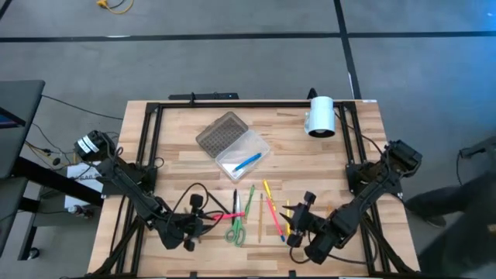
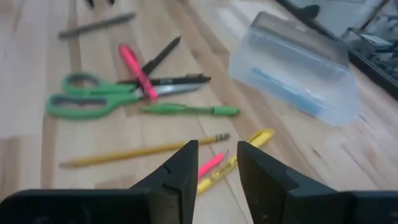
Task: Pick & place school supplies into a supply box
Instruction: Put the left yellow pen into the transparent supply box, then put the pink pen into the transparent supply box
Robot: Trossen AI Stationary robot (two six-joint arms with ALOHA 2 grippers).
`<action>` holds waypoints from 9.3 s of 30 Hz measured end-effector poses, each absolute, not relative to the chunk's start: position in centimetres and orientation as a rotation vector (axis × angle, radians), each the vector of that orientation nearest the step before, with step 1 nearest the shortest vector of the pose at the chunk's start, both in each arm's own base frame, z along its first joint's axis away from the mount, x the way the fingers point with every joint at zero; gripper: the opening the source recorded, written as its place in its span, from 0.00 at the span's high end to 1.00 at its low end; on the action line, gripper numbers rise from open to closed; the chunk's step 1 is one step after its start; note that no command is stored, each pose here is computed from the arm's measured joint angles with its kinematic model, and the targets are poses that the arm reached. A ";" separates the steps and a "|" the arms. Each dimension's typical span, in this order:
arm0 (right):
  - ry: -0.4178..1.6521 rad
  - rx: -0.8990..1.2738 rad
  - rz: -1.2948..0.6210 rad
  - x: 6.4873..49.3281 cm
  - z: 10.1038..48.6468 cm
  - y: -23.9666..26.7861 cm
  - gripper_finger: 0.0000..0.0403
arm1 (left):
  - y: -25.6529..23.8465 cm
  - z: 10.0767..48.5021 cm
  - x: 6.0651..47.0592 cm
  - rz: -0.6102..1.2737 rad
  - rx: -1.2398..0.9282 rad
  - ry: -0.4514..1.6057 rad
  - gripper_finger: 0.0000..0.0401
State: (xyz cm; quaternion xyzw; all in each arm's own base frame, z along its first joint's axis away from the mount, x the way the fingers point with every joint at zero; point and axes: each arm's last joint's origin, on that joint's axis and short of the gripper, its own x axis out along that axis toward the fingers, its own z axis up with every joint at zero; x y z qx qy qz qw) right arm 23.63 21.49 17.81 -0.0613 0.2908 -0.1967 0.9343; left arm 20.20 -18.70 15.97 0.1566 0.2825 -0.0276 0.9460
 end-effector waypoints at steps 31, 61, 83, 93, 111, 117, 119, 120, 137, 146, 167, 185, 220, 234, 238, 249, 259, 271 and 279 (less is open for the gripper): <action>0.825 0.277 -0.543 30.5 17.0 11.8 0.73 | -17.7 15.3 19.6 0.017 0.590 0.638 0.76; 1.095 0.345 -0.557 31.8 11.9 9.5 0.74 | -17.3 15.2 19.5 0.068 0.617 0.644 0.76; 1.173 0.112 -0.427 31.6 11.6 9.1 0.95 | -16.8 14.6 18.9 0.102 0.480 0.733 0.76; 1.190 0.084 -0.392 31.6 11.6 9.2 0.89 | -16.8 14.5 18.9 0.102 0.470 0.736 0.76; 1.239 0.144 -0.332 32.1 11.6 7.5 0.87 | -16.5 14.4 18.6 0.102 0.529 0.766 0.76; 1.243 0.112 -0.307 32.2 11.6 7.1 0.96 | -16.4 14.3 18.5 0.111 0.535 0.776 0.76; 1.242 0.097 -0.298 32.3 11.7 7.1 0.98 | -16.4 14.3 18.5 0.111 0.530 0.776 0.76; 1.242 0.090 -0.294 32.4 11.8 7.1 0.98 | -16.4 14.3 18.5 0.109 0.526 0.777 0.76; 1.209 0.024 -0.265 33.4 12.6 7.2 0.95 | -16.4 14.3 18.5 0.115 0.503 0.777 0.76; 1.205 0.032 -0.270 33.4 12.6 7.2 0.88 | -16.4 14.3 18.5 0.115 0.503 0.777 0.76; 1.181 -0.017 -0.309 33.5 12.7 7.3 0.97 | -16.4 14.3 18.5 0.115 0.504 0.777 0.76; 1.176 -0.084 -0.314 33.7 14.1 8.7 0.98 | -16.4 14.3 18.5 0.116 0.506 0.779 0.76; 0.979 -0.330 -0.121 39.5 20.0 -5.3 0.95 | -16.0 14.1 18.2 0.151 0.567 0.797 0.76; 0.919 -0.291 -0.051 39.9 20.2 -5.3 0.80 | -15.6 14.2 18.3 0.192 0.587 0.788 0.76; 0.918 -0.275 -0.059 39.9 20.2 -5.3 0.75 | -15.5 14.2 18.5 0.199 0.582 0.791 0.76; 0.921 -0.297 0.054 39.4 21.2 0.9 0.73 | -15.3 14.2 19.0 0.211 0.519 0.785 0.76; 0.991 -0.410 -0.003 36.0 22.0 10.5 0.73 | -15.4 14.6 20.5 0.137 0.410 0.751 0.76; 0.837 -0.483 -0.353 29.6 21.1 19.2 0.73 | -15.8 14.2 23.2 -0.110 0.306 0.713 0.76; 0.685 -0.508 -0.487 25.9 21.1 21.5 0.73 | -14.6 12.2 25.2 -0.150 0.260 0.749 0.76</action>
